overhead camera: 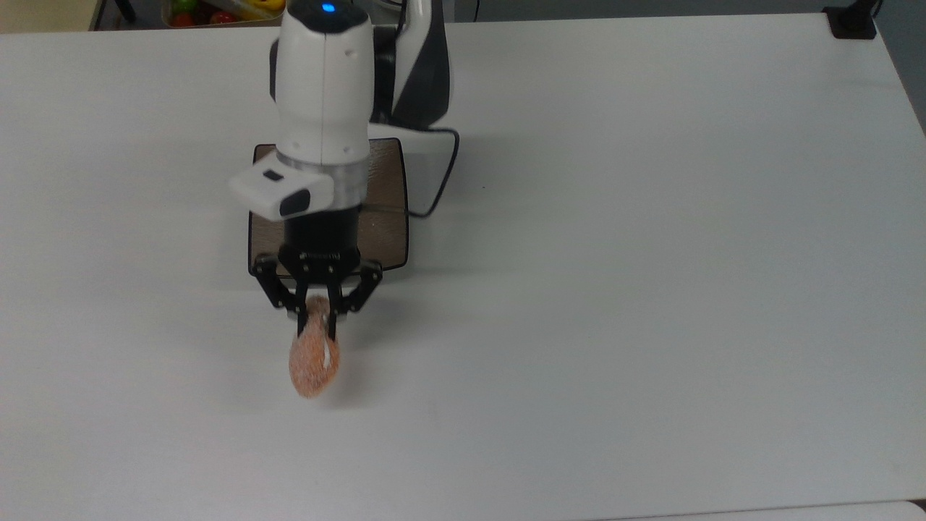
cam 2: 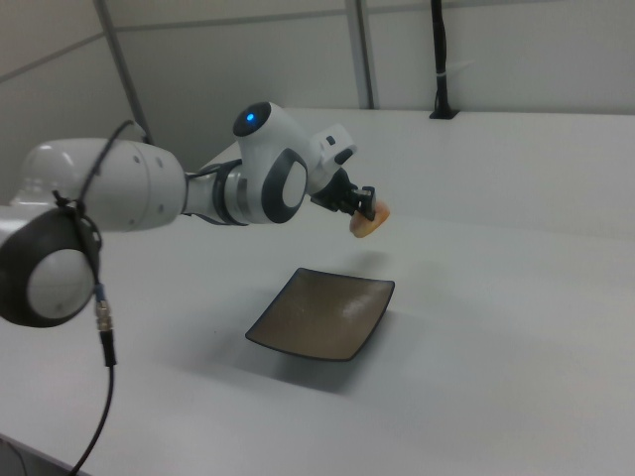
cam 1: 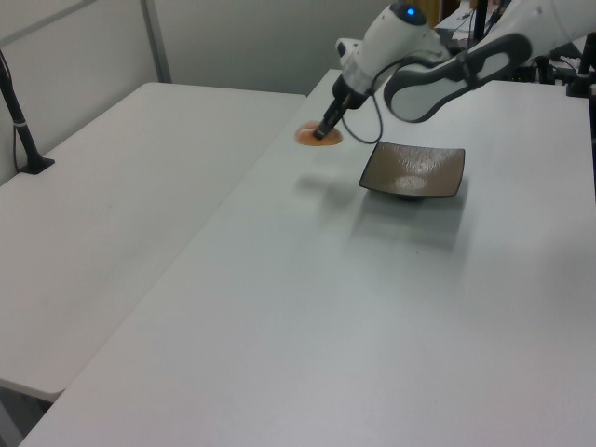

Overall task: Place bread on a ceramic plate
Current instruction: 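Lift the bread roll and carry it onto the brown plate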

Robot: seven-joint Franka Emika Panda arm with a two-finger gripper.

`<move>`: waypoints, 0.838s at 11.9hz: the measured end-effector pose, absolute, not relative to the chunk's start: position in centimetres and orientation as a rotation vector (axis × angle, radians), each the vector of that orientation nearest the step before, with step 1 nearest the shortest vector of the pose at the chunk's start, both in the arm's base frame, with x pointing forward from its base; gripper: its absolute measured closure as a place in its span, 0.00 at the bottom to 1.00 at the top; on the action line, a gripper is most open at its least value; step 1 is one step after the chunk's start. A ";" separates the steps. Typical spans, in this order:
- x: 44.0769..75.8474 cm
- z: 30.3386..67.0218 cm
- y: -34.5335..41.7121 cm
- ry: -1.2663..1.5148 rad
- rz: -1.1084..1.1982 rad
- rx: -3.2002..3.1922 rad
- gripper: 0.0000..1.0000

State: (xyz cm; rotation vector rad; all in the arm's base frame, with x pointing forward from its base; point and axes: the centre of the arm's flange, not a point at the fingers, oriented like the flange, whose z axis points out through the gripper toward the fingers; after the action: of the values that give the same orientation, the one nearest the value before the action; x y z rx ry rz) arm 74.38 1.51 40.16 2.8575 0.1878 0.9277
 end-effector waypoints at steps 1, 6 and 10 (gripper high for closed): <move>72.8 40.9 1.0 0.193 0.881 2.867 0.69; 65.5 43.7 -0.1 0.221 0.639 2.922 0.69; 61.7 41.9 -1.0 0.265 0.483 2.958 0.69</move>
State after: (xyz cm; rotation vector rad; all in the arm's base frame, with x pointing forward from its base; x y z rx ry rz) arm 61.67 -1.05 41.93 2.9576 0.2647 0.4826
